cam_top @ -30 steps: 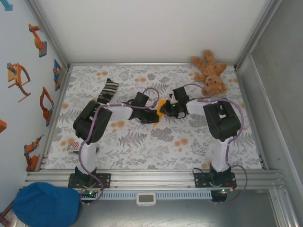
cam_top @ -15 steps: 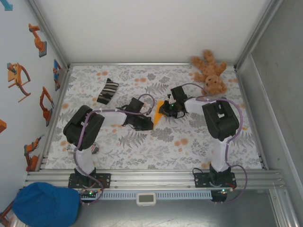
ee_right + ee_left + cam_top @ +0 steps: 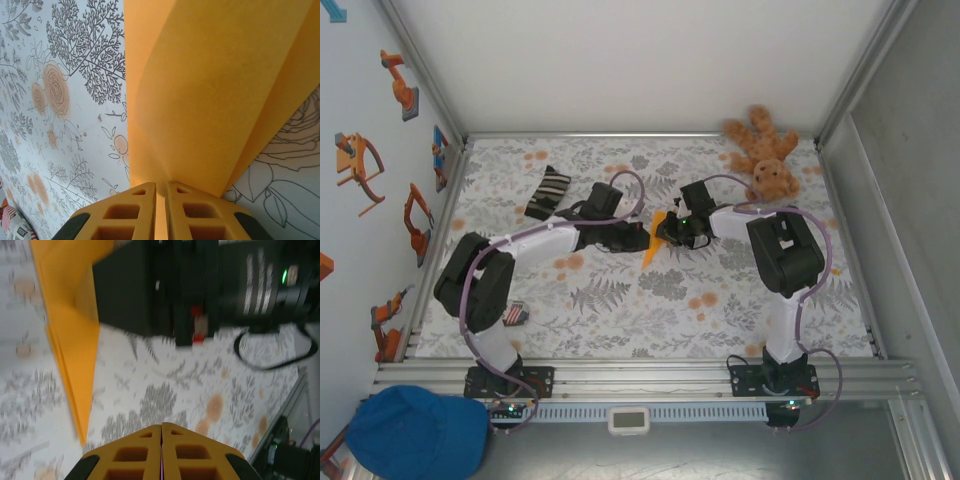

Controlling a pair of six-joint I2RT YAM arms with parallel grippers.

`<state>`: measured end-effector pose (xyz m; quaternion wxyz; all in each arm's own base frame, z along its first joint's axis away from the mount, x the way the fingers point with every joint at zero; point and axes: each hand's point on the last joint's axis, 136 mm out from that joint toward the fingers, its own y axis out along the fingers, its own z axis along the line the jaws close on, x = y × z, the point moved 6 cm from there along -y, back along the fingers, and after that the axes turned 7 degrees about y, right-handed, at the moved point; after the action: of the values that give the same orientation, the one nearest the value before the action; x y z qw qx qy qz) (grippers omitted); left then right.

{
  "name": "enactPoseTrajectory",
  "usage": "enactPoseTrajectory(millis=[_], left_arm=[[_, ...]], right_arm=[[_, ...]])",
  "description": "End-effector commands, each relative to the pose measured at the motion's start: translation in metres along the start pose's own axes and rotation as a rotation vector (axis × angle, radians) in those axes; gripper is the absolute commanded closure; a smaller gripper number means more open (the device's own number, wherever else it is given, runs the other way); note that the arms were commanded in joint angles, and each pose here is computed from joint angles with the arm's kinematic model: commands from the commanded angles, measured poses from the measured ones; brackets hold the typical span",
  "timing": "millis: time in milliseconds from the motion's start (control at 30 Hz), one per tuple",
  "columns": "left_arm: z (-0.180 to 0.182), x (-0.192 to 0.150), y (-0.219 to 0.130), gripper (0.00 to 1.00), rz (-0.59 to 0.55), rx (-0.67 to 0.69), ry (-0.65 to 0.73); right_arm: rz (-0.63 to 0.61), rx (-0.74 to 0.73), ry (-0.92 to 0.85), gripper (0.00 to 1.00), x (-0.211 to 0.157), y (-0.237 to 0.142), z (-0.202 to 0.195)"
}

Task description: Fold a paper plane with a square sheet of paper (pick it up from the middle)

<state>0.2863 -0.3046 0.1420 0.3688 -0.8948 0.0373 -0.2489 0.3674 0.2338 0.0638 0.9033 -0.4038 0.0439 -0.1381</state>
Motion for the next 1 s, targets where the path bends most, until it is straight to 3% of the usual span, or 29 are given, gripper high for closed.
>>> enactPoseTrajectory(millis=[0, 200, 500, 667, 800, 967], left_arm=[[0.021, 0.003, 0.025, 0.95, 0.009, 0.046, -0.074], [0.037, 0.012, 0.052, 0.99, 0.02, 0.073, -0.114], [0.059, -0.006, 0.069, 1.0, 0.076, 0.12, -0.166], [0.073, -0.027, 0.068, 1.0, 0.146, 0.189, -0.2], [0.079, -0.037, 0.068, 1.0, 0.184, 0.204, -0.214], [0.079, -0.036, 0.07, 1.0, 0.187, 0.205, -0.216]], right_arm=[[0.011, -0.042, 0.031, 0.87, -0.008, 0.007, -0.011], [0.008, -0.016, 0.024, 0.87, -0.006, 0.005, -0.004], [-0.001, 0.015, 0.004, 0.87, -0.003, -0.001, 0.007], [-0.098, 0.048, -0.093, 0.88, 0.012, -0.031, 0.029], [-0.171, -0.015, -0.192, 0.88, 0.022, -0.057, 0.031], [-0.103, -0.021, -0.229, 0.88, 0.019, -0.044, 0.024]])
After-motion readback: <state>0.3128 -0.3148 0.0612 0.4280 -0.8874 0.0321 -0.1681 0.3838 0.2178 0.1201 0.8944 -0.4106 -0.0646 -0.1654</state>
